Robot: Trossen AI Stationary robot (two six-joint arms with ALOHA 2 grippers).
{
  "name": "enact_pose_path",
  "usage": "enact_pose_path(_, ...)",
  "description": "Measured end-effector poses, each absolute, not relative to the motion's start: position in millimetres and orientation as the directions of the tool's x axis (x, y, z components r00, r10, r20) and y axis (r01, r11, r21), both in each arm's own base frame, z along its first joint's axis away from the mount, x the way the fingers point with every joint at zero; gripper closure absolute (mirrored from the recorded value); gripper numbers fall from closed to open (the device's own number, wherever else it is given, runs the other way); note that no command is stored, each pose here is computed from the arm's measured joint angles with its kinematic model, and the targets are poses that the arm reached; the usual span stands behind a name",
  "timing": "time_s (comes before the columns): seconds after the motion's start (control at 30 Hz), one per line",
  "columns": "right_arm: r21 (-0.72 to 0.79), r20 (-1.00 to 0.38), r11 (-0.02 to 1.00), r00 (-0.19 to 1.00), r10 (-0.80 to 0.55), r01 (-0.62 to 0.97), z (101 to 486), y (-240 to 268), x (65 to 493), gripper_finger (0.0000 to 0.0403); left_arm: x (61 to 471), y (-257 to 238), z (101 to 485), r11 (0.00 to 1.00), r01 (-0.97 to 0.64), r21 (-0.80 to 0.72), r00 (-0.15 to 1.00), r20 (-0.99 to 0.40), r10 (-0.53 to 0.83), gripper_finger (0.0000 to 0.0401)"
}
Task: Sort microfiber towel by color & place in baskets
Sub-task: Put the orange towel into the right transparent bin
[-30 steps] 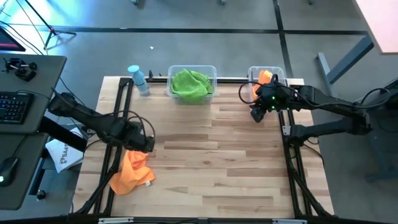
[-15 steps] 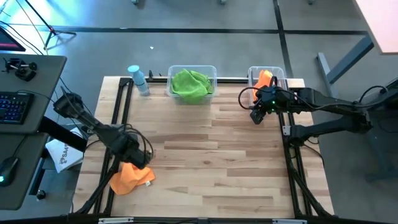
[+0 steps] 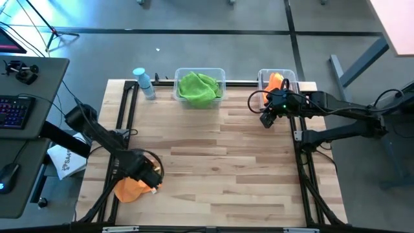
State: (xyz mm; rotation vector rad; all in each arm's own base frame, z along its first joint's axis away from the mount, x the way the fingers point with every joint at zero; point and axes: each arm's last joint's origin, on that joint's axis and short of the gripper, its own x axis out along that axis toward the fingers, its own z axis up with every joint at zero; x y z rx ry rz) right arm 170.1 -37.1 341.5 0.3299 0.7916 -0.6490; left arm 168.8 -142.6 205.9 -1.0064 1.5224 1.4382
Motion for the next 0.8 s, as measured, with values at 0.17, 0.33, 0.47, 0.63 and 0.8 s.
enact_pose_path(0.17, 0.037, -0.746, 0.76, 0.524, -0.411, 0.648, 341, -37, 170, 0.0258, 178, -153, 183, 0.031, -0.909, 0.416, -0.416, -0.909, -0.008, 0.0282)
enact_pose_path(0.33, 0.043, -0.749, 0.764, 0.527, -0.402, 0.643, 341, -37, 170, 0.0258, 192, -161, 169, 0.114, -0.937, 0.332, -0.339, -0.94, -0.048, 0.0312)
enact_pose_path(0.47, 0.037, -0.749, 0.768, 0.527, -0.402, 0.639, 341, -37, 170, 0.0258, 203, -161, 165, 0.119, -0.973, 0.199, -0.199, -0.98, 0.009, 0.0384)
enact_pose_path(0.63, 0.04, -0.75, 0.77, 0.528, -0.398, 0.637, 341, -37, 170, 0.0258, 218, -156, 168, 0.16, -0.986, 0.044, -0.035, -0.998, 0.058, 0.0398)
enact_pose_path(0.8, 0.058, -0.759, 0.795, 0.544, -0.358, 0.603, 341, -35, 171, 0.0258, 237, -149, 196, 0.243, -0.964, -0.112, 0.152, -0.977, 0.15, 0.04)
